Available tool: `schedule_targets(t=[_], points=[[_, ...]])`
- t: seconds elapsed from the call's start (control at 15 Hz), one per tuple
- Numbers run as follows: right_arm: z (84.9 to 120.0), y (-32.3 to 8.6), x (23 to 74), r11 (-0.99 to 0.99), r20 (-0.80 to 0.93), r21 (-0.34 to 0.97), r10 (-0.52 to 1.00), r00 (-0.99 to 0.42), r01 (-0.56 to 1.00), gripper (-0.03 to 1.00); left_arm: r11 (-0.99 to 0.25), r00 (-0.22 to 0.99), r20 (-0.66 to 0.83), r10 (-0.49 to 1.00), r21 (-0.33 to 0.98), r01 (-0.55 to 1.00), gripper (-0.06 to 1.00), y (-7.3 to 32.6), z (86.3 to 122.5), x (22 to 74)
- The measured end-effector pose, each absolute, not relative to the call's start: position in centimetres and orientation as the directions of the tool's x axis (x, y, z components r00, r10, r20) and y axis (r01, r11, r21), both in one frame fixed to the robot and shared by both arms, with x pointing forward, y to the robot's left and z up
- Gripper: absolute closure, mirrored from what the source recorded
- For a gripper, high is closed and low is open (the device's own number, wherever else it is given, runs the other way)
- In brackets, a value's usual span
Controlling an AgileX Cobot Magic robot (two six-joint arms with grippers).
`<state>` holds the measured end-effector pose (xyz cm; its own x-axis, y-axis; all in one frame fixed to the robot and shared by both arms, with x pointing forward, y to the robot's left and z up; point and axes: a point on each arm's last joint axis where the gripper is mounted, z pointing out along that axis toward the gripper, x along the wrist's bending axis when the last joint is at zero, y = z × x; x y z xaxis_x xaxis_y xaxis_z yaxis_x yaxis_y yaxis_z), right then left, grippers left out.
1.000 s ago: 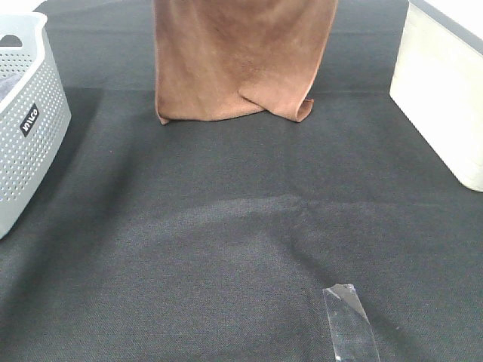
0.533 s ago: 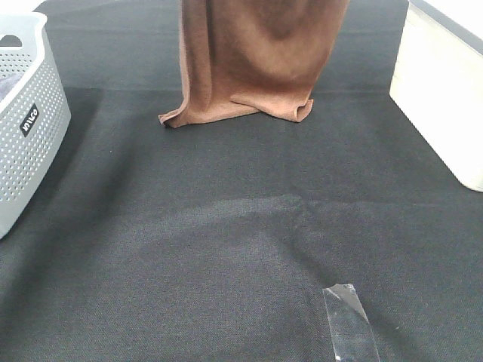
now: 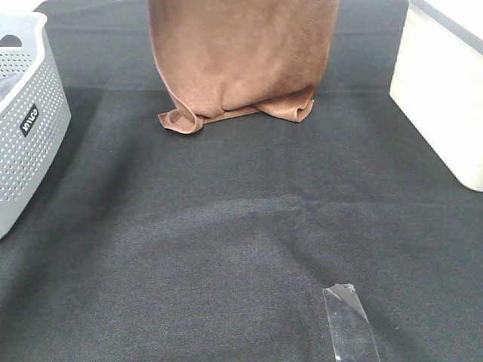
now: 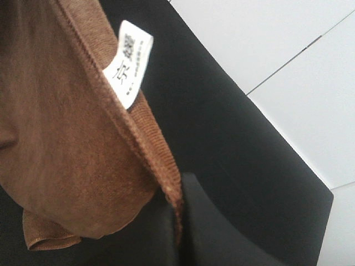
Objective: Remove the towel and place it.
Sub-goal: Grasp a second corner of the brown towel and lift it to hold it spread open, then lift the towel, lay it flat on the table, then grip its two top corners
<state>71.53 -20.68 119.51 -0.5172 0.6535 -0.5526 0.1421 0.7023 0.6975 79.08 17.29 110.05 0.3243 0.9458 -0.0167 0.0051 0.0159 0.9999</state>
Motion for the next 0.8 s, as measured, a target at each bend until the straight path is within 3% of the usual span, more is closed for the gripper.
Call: schedule_targets(t=[0.4,0.8], points=[[118.5,-20.8,69.8,0.747,-0.464,0.614,0.603,-0.649,0.255,0.97,-0.007,0.367,-0.058,0.929,0.985,0.174,0.94,18.5,111.6,71.1],[121.0,-20.6,66.0,0.718,-0.380,0.644,0.600,-0.704,0.264,0.97,-0.036,0.412,-0.078,0.908,0.964,0.264,0.94,19.9,112.1,61.8]])
